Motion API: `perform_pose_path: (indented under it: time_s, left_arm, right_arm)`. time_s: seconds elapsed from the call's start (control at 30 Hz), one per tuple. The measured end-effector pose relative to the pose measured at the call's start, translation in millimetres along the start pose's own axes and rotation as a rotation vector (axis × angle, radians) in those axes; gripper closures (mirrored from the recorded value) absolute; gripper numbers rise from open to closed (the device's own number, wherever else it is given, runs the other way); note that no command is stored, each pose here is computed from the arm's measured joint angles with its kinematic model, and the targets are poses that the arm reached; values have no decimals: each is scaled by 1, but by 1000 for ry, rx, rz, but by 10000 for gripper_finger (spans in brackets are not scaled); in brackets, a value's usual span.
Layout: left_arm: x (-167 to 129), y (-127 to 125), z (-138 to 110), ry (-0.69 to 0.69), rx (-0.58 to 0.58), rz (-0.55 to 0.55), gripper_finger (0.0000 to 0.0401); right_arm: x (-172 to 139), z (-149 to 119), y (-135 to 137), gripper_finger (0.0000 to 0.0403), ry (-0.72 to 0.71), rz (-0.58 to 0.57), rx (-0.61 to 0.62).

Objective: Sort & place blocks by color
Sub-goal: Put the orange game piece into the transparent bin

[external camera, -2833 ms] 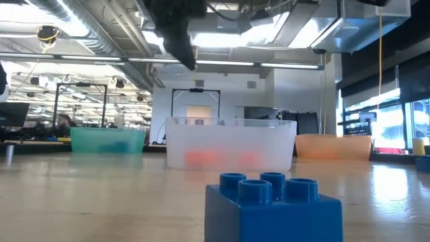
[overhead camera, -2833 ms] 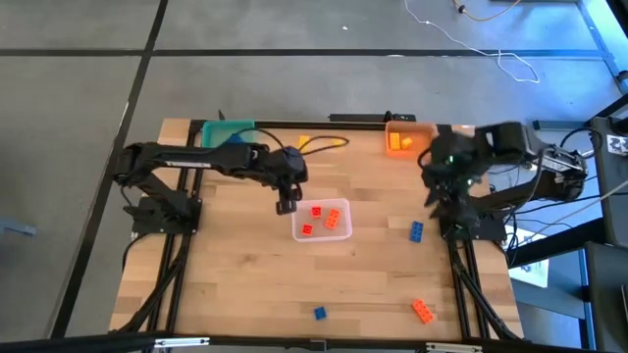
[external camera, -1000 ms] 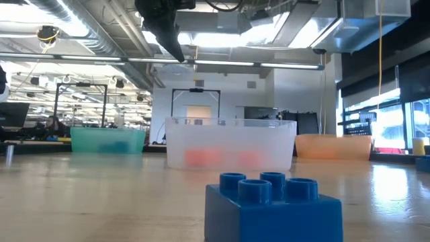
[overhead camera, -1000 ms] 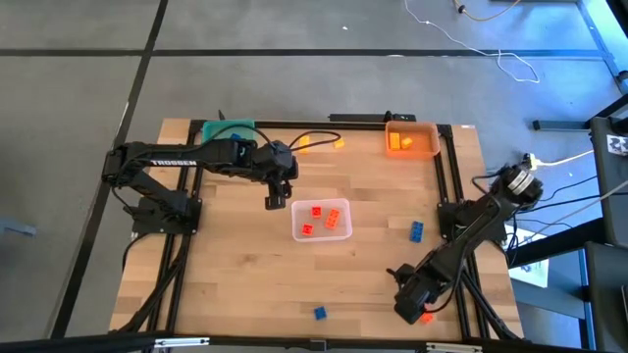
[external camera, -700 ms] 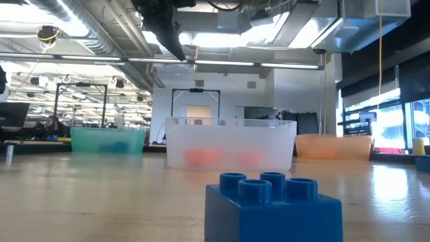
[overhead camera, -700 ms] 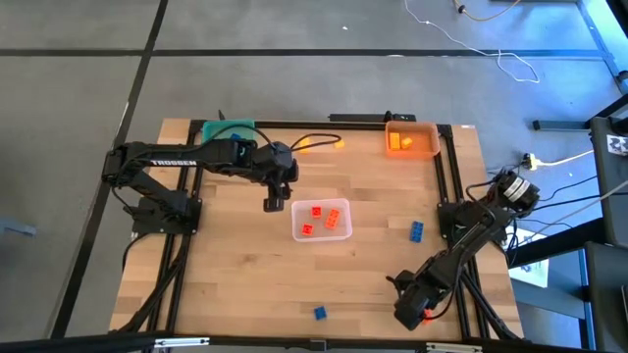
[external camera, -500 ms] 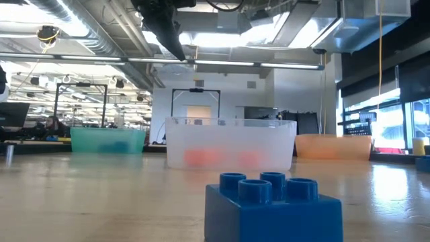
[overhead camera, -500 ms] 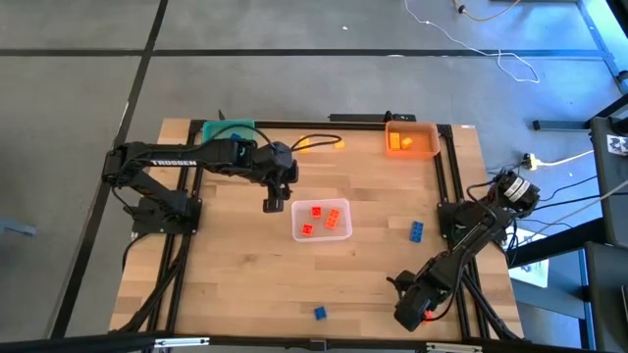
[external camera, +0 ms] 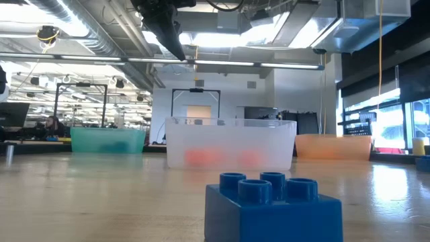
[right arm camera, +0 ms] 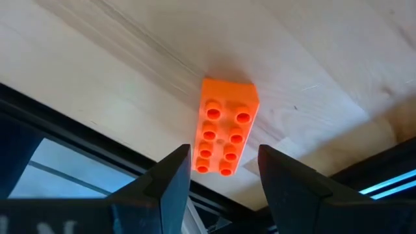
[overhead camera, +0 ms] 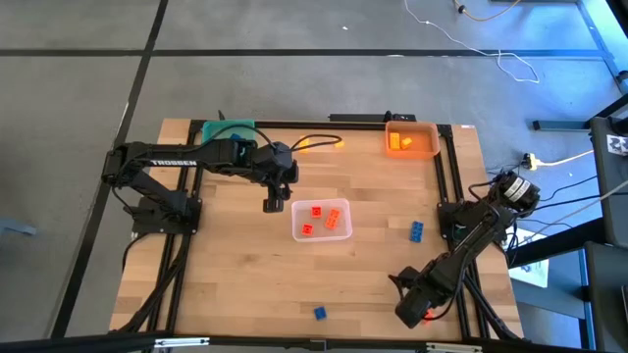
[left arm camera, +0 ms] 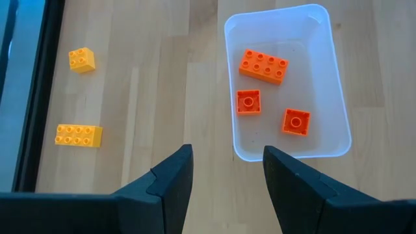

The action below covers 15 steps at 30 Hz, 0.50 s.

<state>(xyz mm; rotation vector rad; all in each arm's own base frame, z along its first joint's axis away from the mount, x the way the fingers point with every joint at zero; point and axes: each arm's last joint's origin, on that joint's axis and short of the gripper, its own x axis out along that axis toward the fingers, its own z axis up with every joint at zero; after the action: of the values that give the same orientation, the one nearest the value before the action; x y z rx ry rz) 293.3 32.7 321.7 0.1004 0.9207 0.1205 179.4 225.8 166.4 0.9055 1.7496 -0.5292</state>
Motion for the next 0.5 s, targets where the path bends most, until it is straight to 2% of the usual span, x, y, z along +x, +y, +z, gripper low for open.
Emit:
perform_pose_path:
  time_s: [0.5]
  left_arm:
    - [0,0,0,0,0,-1,224]
  right_arm:
    - [3,-8,-2,222,-4,-3,63]
